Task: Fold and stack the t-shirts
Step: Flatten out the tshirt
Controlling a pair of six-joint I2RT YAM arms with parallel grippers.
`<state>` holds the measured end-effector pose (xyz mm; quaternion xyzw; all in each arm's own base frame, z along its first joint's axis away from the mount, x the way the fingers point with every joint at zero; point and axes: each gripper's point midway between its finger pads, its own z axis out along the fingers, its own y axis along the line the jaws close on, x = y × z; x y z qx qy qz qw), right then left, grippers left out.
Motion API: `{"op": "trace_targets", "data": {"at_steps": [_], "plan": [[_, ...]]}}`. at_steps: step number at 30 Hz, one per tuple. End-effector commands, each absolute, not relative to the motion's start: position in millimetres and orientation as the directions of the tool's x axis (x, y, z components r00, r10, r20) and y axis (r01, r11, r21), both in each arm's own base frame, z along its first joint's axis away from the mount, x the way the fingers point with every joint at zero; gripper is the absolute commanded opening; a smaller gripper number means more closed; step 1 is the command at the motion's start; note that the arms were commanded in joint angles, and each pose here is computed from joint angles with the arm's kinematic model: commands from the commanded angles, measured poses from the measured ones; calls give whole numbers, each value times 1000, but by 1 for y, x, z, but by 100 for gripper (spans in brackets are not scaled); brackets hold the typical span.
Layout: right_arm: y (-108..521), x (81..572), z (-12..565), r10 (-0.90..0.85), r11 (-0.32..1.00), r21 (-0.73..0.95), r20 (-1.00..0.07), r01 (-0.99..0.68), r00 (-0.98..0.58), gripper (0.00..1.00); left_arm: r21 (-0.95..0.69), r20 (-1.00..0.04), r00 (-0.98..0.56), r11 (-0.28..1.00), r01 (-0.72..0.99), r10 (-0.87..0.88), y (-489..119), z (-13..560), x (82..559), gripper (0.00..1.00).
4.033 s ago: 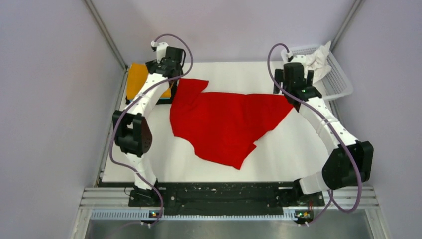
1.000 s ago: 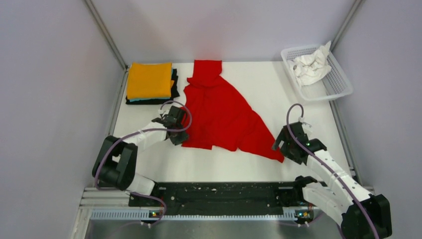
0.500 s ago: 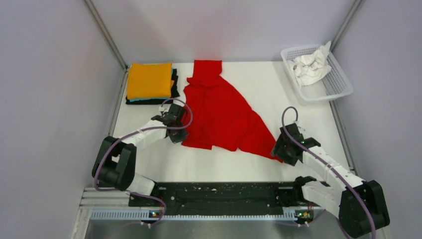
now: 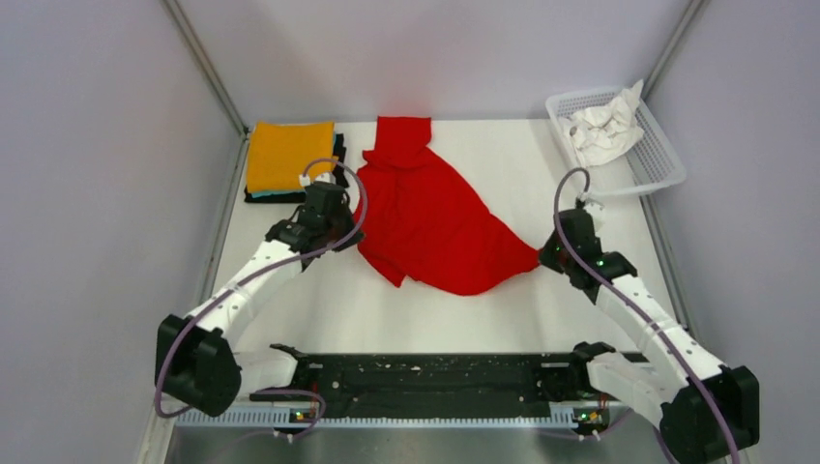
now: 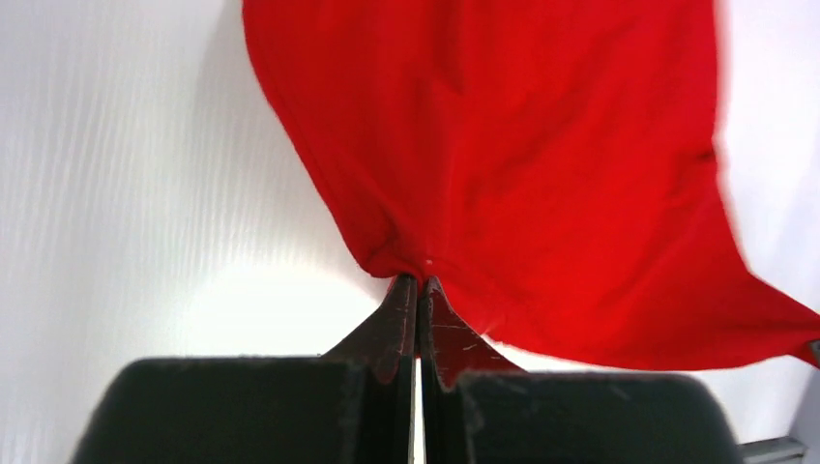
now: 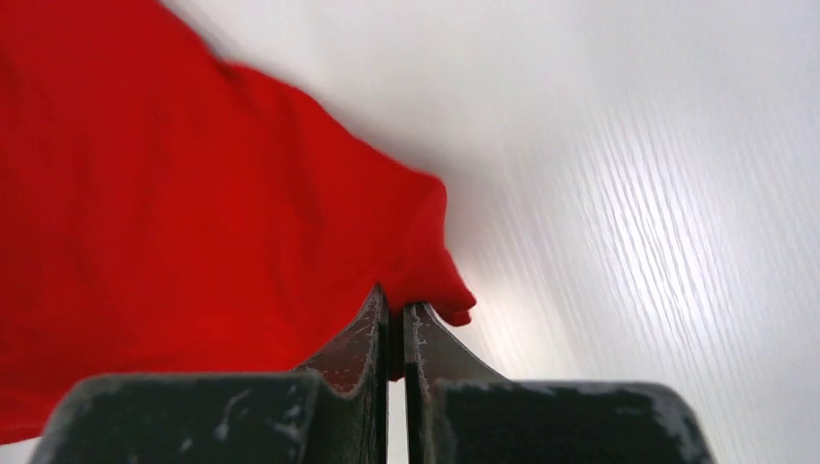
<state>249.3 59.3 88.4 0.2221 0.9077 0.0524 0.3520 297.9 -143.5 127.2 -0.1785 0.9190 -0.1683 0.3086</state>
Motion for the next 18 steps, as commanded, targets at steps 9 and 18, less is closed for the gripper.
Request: {"op": "trace_targets", "data": {"at_steps": [9, 18], "plan": [[26, 302, 374, 445, 877, 456, -890, 152, 104, 0, -515, -855, -102, 855, 54, -508, -106, 399, 335, 0], [1, 251, 526, 358, 909, 414, -841, 57, 407, 0, -468, -827, 168, 823, 322, -536, -97, 554, 271, 0]]}}
